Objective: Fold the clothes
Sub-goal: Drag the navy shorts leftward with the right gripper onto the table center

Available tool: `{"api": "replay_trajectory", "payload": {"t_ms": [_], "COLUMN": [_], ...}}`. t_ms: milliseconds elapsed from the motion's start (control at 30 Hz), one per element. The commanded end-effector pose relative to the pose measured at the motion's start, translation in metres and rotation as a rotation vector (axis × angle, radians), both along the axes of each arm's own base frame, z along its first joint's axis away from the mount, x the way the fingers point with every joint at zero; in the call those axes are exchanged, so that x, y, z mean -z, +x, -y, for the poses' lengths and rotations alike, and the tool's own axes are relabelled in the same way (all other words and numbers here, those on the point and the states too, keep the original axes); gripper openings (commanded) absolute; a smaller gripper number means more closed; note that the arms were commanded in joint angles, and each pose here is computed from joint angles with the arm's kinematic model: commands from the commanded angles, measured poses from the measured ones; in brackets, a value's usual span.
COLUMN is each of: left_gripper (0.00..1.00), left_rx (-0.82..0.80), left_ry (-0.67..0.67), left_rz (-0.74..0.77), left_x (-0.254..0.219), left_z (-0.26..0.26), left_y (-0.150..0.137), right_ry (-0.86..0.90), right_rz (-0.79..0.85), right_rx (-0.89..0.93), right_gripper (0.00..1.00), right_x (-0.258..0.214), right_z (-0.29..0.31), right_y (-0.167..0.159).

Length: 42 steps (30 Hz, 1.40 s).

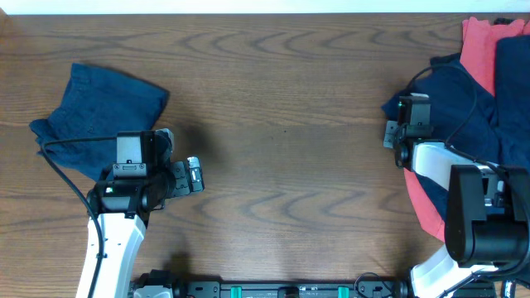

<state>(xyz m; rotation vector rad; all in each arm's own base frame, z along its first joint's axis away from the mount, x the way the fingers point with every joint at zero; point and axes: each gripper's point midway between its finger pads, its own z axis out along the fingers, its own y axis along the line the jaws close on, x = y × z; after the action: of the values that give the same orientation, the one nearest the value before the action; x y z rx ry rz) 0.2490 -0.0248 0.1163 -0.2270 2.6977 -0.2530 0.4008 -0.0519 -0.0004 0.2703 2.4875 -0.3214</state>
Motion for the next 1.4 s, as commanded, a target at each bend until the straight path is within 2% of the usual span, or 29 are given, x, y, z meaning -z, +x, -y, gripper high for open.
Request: {"api": "replay_trajectory", "payload": {"t_ms": [0, 67, 200, 433, 533, 767, 833, 900, 967, 1033, 1133, 1200, 1367], "left_gripper": [0.98, 0.98, 0.98, 0.98, 0.98, 0.98, 0.98, 0.98, 0.98, 0.98, 0.98, 0.98, 0.98], "left_rx": [-0.006, -0.006, -0.006, -0.006, -0.006, -0.006, -0.006, -0.006, 0.001, 0.032, 0.070, 0.053, 0.060], "left_ry": [-0.008, -0.008, -0.008, -0.009, -0.009, -0.009, -0.009, -0.010, -0.031, -0.093, -0.205, -0.251, -0.381], "left_rz": [0.013, 0.014, 0.017, 0.017, 0.017, 0.039, 0.043, 0.043, 0.038, 0.037, 0.034, 0.011, -0.093], "left_x": [-0.005, -0.005, -0.005, -0.006, -0.006, -0.008, -0.008, -0.008, -0.008, -0.010, -0.014, -0.013, -0.001], "left_z": [0.001, 0.001, 0.001, 0.001, 0.001, 0.001, 0.001, 0.001, 0.005, 0.016, 0.036, 0.041, 0.069], "left_y": [0.004, 0.004, 0.004, 0.004, 0.005, 0.009, 0.010, 0.010, 0.009, 0.008, 0.007, 0.005, -0.003], "right_ry": [0.002, 0.037, 0.158, 0.332, 0.376, 0.460, 0.466, 0.451, 0.391, 0.306, 0.169, 0.103, 0.010], "right_rz": [0.010, 0.056, 0.157, 0.349, 0.433, 0.553, 0.567, 0.555, 0.533, 0.514, 0.486, 0.462, 0.354], "right_rx": [0.010, -0.033, -0.257, -0.574, -0.677, -0.733, -0.743, -0.725, -0.654, -0.554, -0.391, -0.282, -0.064], "right_gripper": [0.01, 0.01, 0.01, 0.01, 0.01, 0.01, 0.17, 0.27, 0.43, 0.48, 0.64, 0.70, 0.73], "right_x": [-0.012, -0.034, -0.094, -0.187, -0.210, -0.217, -0.213, -0.206, -0.198, -0.192, -0.193, -0.195, -0.191], "right_z": [0.004, -0.008, -0.067, -0.189, -0.236, -0.300, -0.309, -0.306, -0.288, -0.260, -0.208, -0.173, -0.088], "right_y": [-0.005, -0.001, -0.001, -0.041, -0.050, -0.043, -0.038, -0.034, -0.028, -0.024, -0.026, -0.032, -0.062]}}
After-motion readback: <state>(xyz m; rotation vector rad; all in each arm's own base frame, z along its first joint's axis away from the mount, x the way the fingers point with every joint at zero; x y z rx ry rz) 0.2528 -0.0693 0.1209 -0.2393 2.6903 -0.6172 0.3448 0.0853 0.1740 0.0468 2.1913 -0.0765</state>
